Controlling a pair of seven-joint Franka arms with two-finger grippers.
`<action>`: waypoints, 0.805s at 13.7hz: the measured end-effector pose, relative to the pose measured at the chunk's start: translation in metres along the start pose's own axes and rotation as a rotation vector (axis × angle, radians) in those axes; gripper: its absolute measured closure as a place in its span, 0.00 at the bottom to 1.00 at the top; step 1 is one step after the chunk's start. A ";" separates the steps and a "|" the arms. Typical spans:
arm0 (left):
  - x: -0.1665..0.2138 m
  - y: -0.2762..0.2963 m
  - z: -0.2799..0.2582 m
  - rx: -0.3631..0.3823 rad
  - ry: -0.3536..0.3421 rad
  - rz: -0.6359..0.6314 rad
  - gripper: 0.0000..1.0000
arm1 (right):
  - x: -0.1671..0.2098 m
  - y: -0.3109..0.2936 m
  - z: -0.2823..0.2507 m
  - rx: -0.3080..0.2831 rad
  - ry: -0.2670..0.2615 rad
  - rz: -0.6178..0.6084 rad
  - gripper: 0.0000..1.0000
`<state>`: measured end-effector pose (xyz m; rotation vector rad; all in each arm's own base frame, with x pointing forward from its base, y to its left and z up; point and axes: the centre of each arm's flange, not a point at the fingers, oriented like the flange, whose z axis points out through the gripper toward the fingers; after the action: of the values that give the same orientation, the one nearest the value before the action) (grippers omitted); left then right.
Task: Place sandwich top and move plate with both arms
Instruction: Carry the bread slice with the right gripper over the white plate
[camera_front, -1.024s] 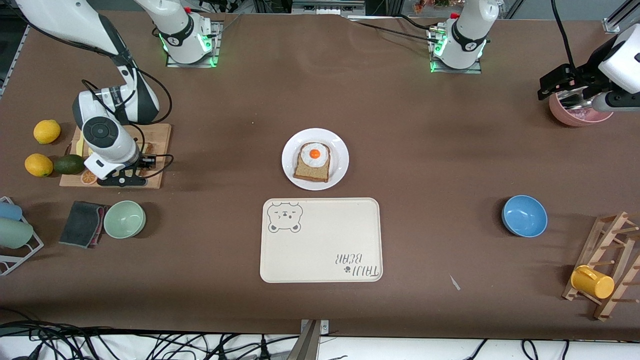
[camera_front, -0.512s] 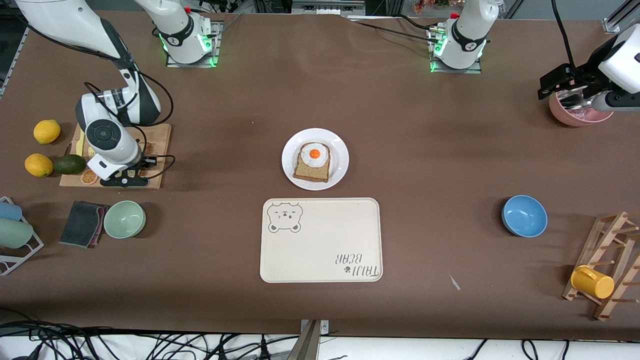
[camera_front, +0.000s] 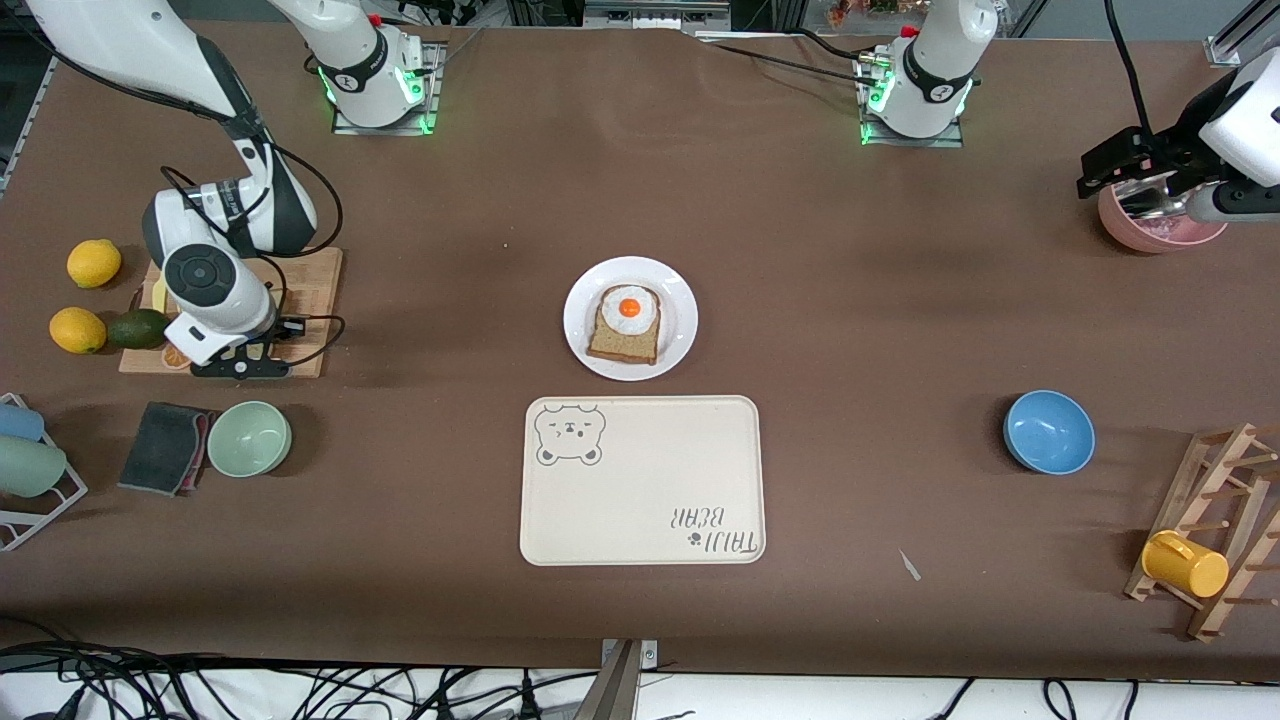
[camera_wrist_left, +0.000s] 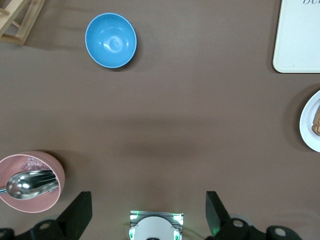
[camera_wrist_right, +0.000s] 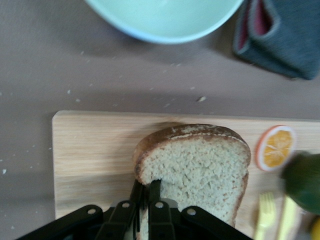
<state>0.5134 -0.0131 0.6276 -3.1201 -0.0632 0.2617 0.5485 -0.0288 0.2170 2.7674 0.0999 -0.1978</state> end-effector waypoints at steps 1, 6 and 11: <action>0.000 0.001 0.000 0.000 0.000 0.001 0.00 | 0.008 -0.001 -0.015 -0.021 -0.017 -0.002 0.93; 0.000 0.006 0.000 0.002 0.000 0.011 0.00 | 0.035 -0.059 -0.121 0.003 -0.101 0.001 0.93; 0.000 0.005 0.000 0.002 0.001 0.009 0.00 | 0.038 -0.177 -0.189 0.135 -0.120 0.110 0.93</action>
<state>0.5133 -0.0180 0.6278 -3.1194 -0.0486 0.2609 0.5931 0.2062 0.3235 2.8763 -0.1005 -0.3521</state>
